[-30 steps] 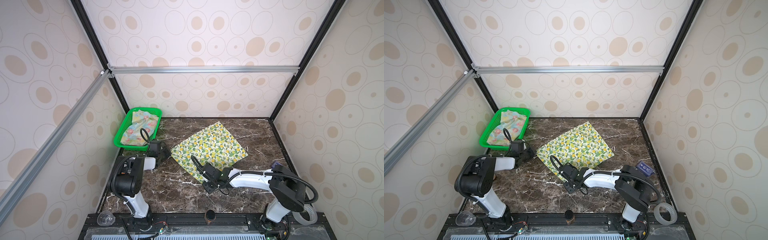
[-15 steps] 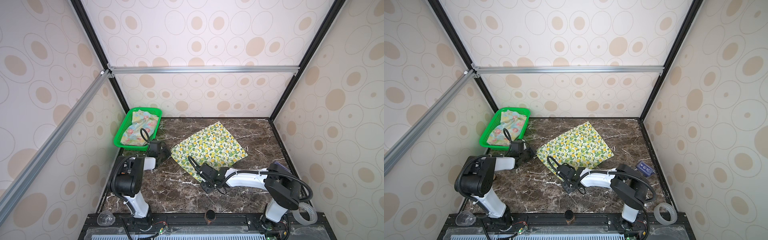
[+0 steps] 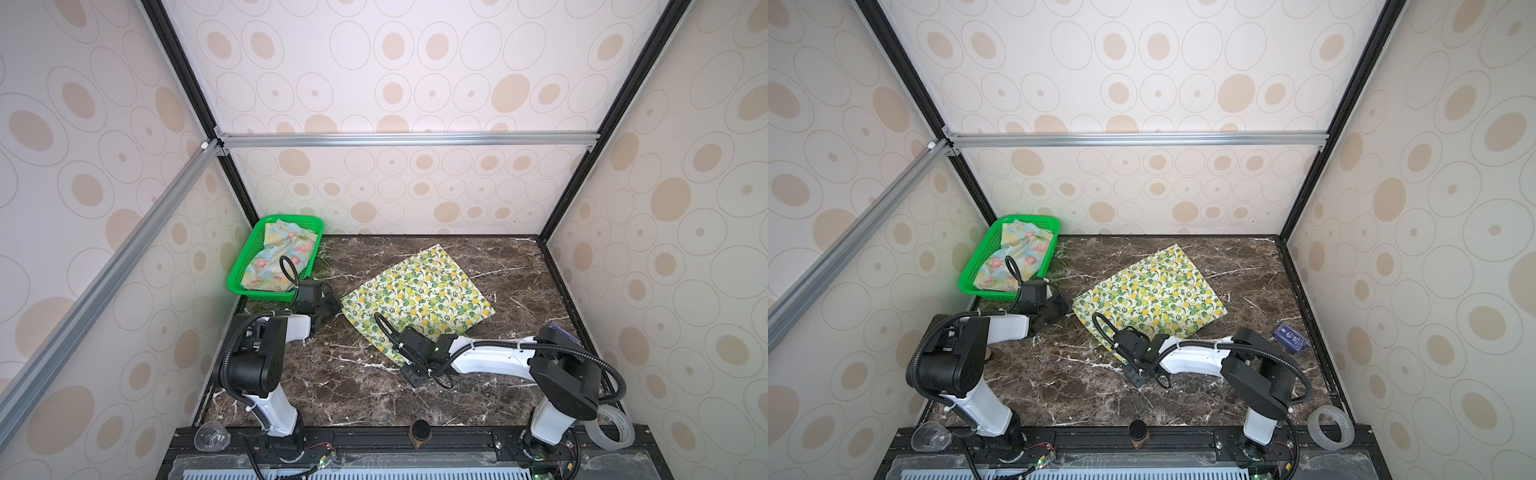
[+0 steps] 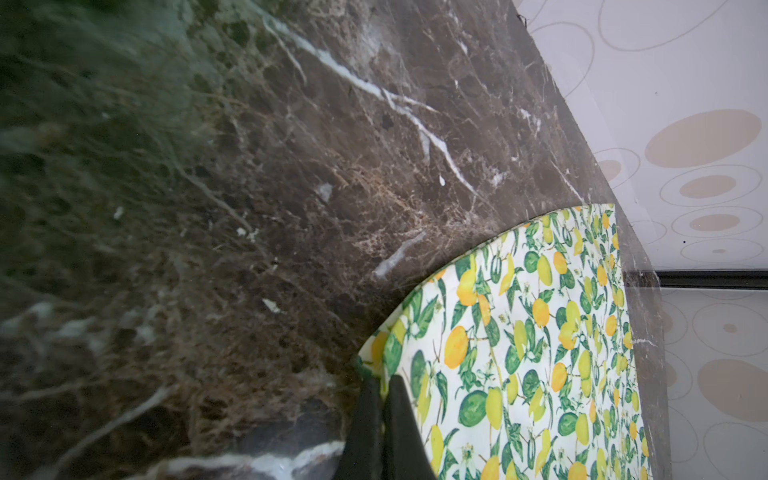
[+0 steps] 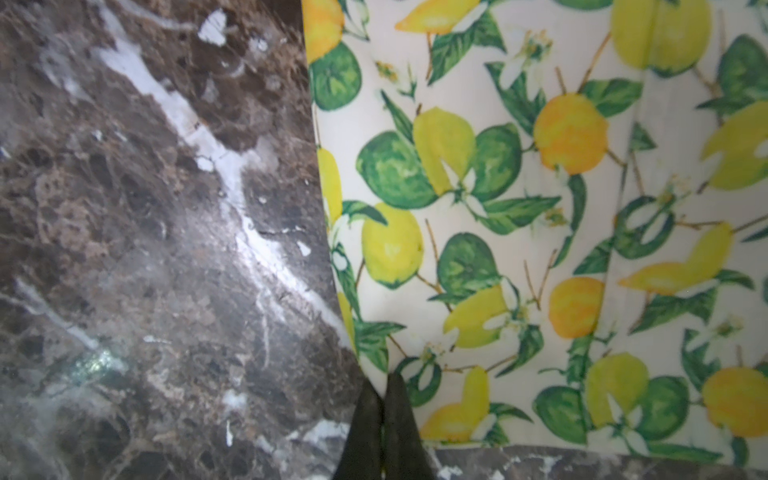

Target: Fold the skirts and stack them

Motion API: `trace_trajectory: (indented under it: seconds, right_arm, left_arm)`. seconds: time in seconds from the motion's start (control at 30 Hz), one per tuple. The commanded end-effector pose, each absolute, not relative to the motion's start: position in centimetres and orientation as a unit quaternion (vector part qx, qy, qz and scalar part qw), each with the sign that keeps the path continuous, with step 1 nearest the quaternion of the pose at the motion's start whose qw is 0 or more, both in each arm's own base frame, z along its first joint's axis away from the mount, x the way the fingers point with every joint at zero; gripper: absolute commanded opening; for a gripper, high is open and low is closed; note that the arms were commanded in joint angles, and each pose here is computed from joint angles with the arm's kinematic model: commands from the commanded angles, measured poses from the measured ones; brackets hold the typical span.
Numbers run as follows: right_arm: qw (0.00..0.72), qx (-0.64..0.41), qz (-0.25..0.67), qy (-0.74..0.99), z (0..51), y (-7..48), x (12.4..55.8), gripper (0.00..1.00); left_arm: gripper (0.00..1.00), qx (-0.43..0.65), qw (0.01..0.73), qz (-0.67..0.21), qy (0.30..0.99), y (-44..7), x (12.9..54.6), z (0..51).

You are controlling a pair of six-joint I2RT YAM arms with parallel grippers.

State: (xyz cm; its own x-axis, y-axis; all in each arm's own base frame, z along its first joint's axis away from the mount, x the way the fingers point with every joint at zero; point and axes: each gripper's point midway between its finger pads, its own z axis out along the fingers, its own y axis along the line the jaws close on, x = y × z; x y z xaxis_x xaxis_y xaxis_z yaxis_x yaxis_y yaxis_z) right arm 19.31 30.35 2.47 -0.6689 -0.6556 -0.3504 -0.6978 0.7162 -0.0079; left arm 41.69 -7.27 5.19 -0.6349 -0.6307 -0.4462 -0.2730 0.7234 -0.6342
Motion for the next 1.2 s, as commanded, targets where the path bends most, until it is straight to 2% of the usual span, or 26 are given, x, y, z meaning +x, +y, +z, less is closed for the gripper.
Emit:
trace_trajectory:
  seconds: [0.0,0.3,0.7,0.9,1.17]
  right_arm:
    - [0.184,-0.387,0.073,0.901,5.7,30.8,19.3,0.0]
    - [0.235,-0.387,0.103,0.886,11.3,31.0,20.1,0.0]
    - [0.264,-0.381,0.172,0.869,16.2,31.3,18.7,0.0]
    - [0.26,-0.398,0.214,0.853,17.9,31.8,17.1,0.0]
    - [0.263,-0.417,0.221,0.841,18.6,32.8,14.8,0.0]
  left_arm:
    - [0.0,-0.256,0.371,-0.278,0.848,-7.4,43.0,9.1]
    - [0.0,-0.243,0.411,-0.279,0.833,-6.9,43.4,14.8]
    - [0.0,-0.244,0.45,-0.275,0.814,-5.1,42.0,20.1]
    - [0.0,-0.241,0.46,-0.269,0.811,-4.6,40.8,21.8]
    - [0.0,-0.242,0.475,-0.254,0.807,-3.7,38.5,23.5]
